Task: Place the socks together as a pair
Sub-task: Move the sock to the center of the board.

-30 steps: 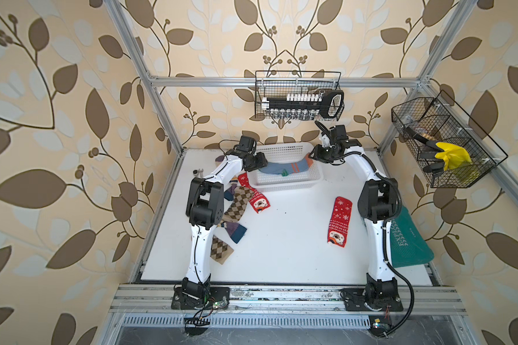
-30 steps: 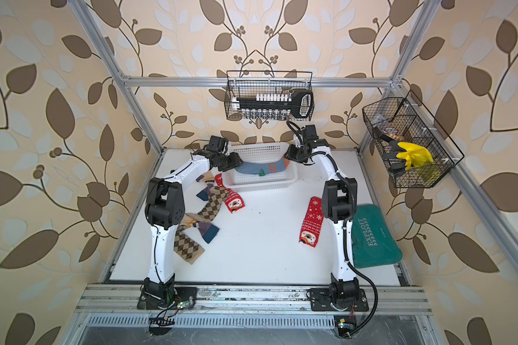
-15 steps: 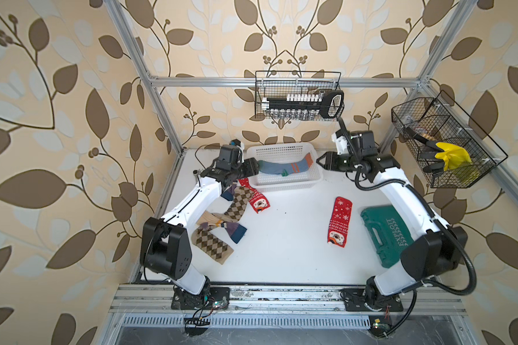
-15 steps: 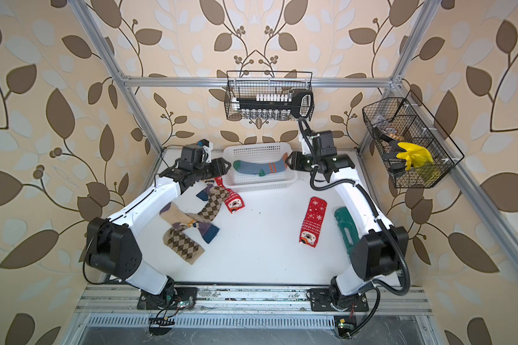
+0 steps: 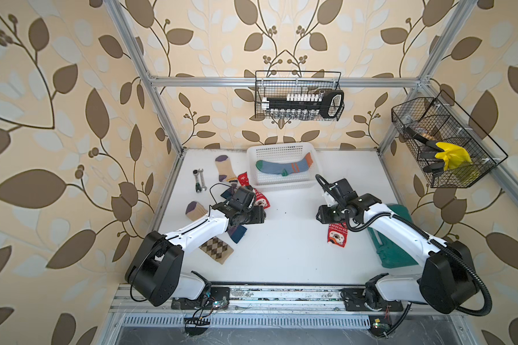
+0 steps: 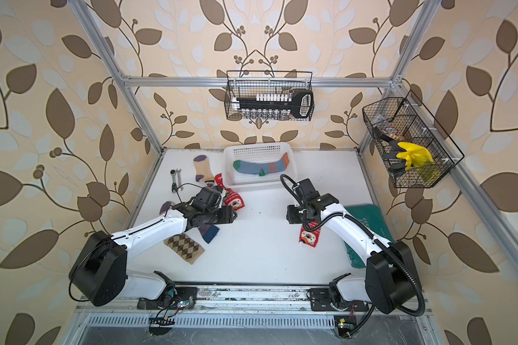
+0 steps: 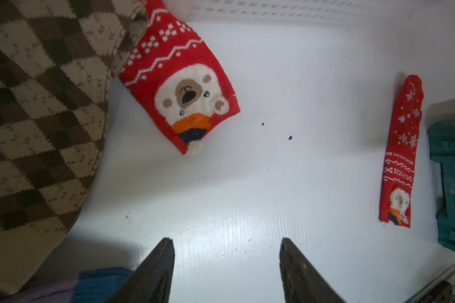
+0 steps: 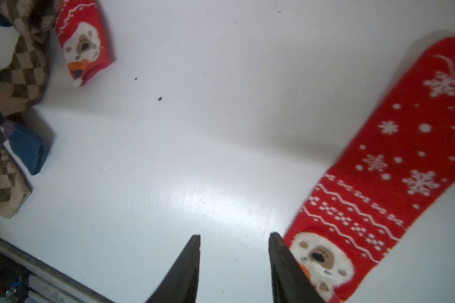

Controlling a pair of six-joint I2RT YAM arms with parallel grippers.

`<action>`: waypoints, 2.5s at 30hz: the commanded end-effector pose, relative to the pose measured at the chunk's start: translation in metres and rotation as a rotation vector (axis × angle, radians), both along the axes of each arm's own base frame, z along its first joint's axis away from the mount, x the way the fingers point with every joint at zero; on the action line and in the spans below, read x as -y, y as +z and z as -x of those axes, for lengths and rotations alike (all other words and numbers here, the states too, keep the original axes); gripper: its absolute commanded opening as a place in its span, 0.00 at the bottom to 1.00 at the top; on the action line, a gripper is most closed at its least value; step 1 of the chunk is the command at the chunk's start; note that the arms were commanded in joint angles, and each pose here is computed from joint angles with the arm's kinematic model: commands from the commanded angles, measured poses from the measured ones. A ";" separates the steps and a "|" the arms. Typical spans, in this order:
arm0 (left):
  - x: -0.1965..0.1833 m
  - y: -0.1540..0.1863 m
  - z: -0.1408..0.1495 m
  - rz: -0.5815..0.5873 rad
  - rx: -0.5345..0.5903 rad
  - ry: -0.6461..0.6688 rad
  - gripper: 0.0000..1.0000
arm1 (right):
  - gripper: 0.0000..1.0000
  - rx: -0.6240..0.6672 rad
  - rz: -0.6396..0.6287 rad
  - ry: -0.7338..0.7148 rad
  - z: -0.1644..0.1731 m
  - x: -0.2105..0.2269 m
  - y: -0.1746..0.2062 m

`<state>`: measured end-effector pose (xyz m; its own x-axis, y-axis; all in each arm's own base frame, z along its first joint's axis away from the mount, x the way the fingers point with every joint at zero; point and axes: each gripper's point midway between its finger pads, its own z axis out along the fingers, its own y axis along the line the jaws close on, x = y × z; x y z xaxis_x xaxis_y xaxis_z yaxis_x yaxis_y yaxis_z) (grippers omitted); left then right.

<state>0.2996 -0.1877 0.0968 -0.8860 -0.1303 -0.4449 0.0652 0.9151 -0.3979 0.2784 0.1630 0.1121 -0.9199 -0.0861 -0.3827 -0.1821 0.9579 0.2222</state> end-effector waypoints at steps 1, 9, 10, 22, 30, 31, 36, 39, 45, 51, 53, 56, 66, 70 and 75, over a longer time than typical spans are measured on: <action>-0.024 -0.006 0.006 -0.099 -0.028 0.080 0.64 | 0.42 0.055 0.001 0.041 -0.001 -0.039 0.012; -0.056 0.006 0.031 -0.118 0.030 0.179 0.64 | 0.41 0.005 -0.134 0.198 0.005 -0.138 -0.015; -0.060 0.005 0.034 -0.125 0.030 0.187 0.63 | 0.40 0.001 -0.157 0.219 0.004 -0.151 -0.015; -0.038 -0.066 0.055 -0.140 -0.230 0.141 0.63 | 0.40 0.003 -0.243 0.305 0.001 -0.182 -0.011; 0.033 -0.088 0.060 -0.167 -0.279 0.002 0.62 | 0.40 -0.020 -0.336 0.194 -0.010 -0.126 -0.011; 0.043 -0.090 0.061 -0.161 -0.280 -0.014 0.62 | 0.40 -0.022 -0.340 0.187 -0.011 -0.121 -0.011; 0.096 -0.071 0.068 -0.157 -0.215 -0.105 0.61 | 0.40 -0.032 -0.351 0.172 -0.015 -0.109 -0.012; 0.109 -0.041 0.067 -0.111 -0.137 -0.112 0.60 | 0.40 -0.044 -0.365 0.173 -0.015 -0.111 -0.015; 0.065 0.031 0.062 -0.097 0.066 -0.005 0.61 | 0.41 -0.087 -0.413 0.192 -0.014 -0.127 -0.018; -0.006 0.022 0.064 -0.079 0.069 0.142 0.61 | 0.44 -0.135 -0.372 0.274 0.004 -0.159 -0.030; -0.025 0.011 0.065 -0.028 0.036 0.192 0.60 | 0.45 -0.147 -0.346 0.319 0.015 -0.172 -0.034; -0.047 0.003 0.066 0.011 0.021 0.246 0.60 | 0.47 -0.158 -0.280 0.374 0.031 -0.184 -0.045; -0.071 -0.007 0.068 0.050 0.009 0.307 0.59 | 0.20 -0.091 0.018 0.405 0.029 -0.181 -0.061; -0.077 -0.005 0.066 0.061 0.020 0.324 0.59 | 0.03 -0.055 0.073 0.413 0.024 -0.175 -0.052; -0.084 -0.011 0.063 0.083 0.008 0.349 0.59 | 0.00 -0.021 0.114 0.413 0.025 -0.161 -0.040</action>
